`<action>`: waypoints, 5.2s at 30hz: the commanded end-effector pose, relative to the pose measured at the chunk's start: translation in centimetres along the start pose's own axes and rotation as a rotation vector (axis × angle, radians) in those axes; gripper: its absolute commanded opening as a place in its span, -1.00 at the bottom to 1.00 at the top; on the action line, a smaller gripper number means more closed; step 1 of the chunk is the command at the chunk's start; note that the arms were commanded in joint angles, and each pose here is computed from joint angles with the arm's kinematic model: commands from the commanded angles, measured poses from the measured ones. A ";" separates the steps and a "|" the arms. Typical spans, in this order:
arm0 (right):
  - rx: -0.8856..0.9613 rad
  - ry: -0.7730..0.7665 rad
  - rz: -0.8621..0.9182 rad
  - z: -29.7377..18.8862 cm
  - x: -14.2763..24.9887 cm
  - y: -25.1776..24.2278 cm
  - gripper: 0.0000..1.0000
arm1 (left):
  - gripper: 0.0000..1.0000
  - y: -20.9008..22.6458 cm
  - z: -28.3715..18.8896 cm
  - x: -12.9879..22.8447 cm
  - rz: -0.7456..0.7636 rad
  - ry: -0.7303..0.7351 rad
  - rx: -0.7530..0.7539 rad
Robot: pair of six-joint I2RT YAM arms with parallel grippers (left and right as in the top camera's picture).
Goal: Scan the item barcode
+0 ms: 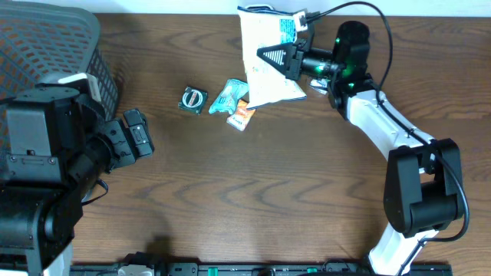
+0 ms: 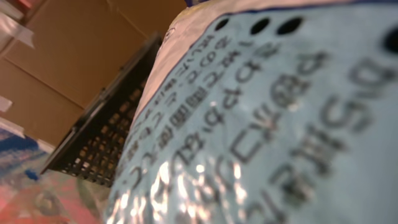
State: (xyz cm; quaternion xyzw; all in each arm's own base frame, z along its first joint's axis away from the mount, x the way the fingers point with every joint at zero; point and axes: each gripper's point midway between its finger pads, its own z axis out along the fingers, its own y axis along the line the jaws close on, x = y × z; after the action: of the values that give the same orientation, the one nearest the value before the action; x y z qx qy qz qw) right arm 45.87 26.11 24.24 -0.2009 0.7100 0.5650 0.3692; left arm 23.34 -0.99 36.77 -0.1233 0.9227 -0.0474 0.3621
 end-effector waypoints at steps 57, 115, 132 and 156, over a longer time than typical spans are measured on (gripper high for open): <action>0.063 0.011 -0.002 0.2 0.3 -0.4 -0.98 | 0.95 0.1 -0.2 -0.1 0.000 -0.008 -0.005; 1.079 0.941 -0.240 -6.3 14.1 -3.1 0.99 | 0.96 0.1 -0.2 -0.1 0.000 -0.008 -0.005; 0.836 1.049 0.144 -9.2 27.0 -6.4 -0.98 | 0.95 0.1 -0.2 -0.1 0.000 -0.008 -0.005; 0.926 0.013 -0.306 2.0 -3.6 -13.5 -0.98 | 0.95 0.1 -0.2 -0.1 0.000 -0.007 -0.005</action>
State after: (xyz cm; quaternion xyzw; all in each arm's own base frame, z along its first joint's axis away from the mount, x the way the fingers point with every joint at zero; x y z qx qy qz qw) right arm 56.29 23.28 20.39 -0.1568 0.8510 0.1121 0.4885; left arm 23.34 -0.99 36.76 -0.1233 0.9228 -0.0474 0.3619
